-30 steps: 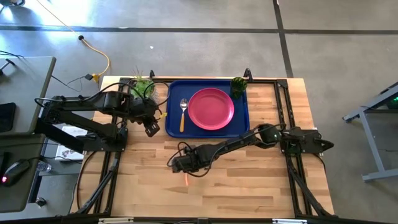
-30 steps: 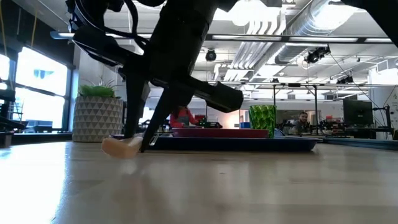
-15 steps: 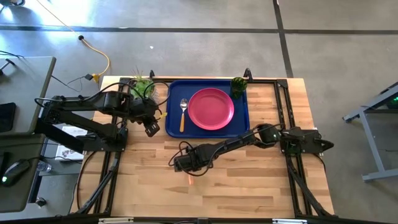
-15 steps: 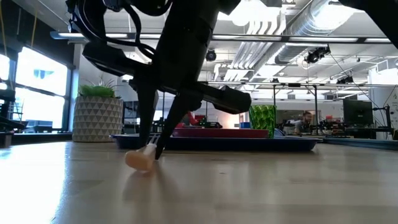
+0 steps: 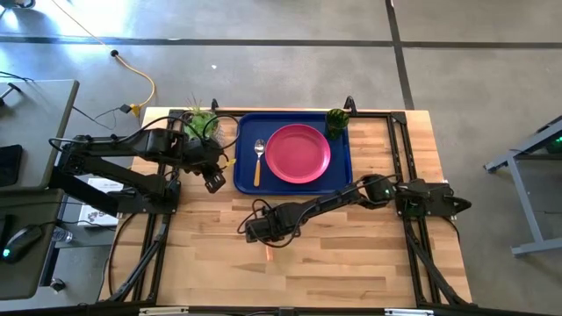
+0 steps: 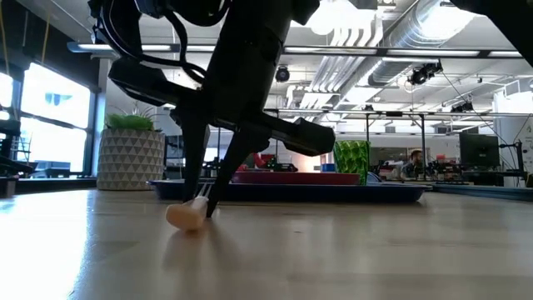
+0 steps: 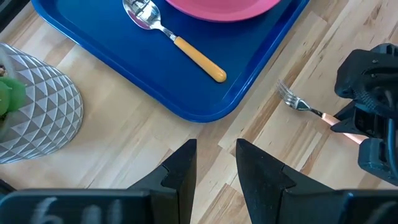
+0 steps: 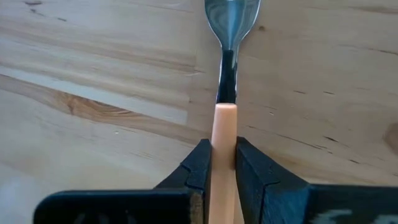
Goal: Pick and place plate/cup/fork/spoon on tray
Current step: Put the yellow fork on the blue serving tray to the left side of the orange spoon
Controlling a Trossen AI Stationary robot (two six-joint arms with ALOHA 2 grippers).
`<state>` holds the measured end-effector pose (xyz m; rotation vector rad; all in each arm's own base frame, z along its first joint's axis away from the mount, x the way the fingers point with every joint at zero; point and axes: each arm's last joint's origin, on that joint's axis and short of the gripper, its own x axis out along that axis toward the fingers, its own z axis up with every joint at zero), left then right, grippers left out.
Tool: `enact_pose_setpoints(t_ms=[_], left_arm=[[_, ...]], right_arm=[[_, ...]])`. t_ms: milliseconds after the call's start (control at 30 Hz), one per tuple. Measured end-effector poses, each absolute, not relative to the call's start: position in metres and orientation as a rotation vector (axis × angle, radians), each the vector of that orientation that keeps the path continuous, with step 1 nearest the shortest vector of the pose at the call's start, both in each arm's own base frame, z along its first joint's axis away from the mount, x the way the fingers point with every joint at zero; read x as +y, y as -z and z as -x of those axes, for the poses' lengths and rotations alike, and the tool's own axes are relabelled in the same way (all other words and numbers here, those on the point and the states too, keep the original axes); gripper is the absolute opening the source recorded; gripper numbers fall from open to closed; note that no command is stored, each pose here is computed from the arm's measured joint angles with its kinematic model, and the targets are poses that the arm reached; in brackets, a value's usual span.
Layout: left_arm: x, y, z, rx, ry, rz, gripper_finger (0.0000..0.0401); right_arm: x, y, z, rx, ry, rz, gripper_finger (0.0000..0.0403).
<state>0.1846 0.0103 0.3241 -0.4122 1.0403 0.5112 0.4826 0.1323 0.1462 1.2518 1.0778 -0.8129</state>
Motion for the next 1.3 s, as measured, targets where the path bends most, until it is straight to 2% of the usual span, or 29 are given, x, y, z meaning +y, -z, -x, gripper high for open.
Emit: enact_pose_setpoints(t_ms=[367, 800, 1300], left_arm=[[0.010, -0.324, -0.185, 1.042, -0.508, 0.407, 0.0104], [0.010, -0.324, -0.185, 1.042, -0.507, 0.406, 0.0104], [0.010, -0.324, -0.184, 1.044, -0.508, 0.407, 0.0104]], right_arm=[[0.133, -0.145, -0.484, 1.075, 0.808, -1.256, 0.0038], [0.133, -0.148, -0.486, 1.046, 0.809, -1.251, 0.0109], [0.133, -0.173, -0.489, 1.038, 0.790, -1.204, 0.0112]])
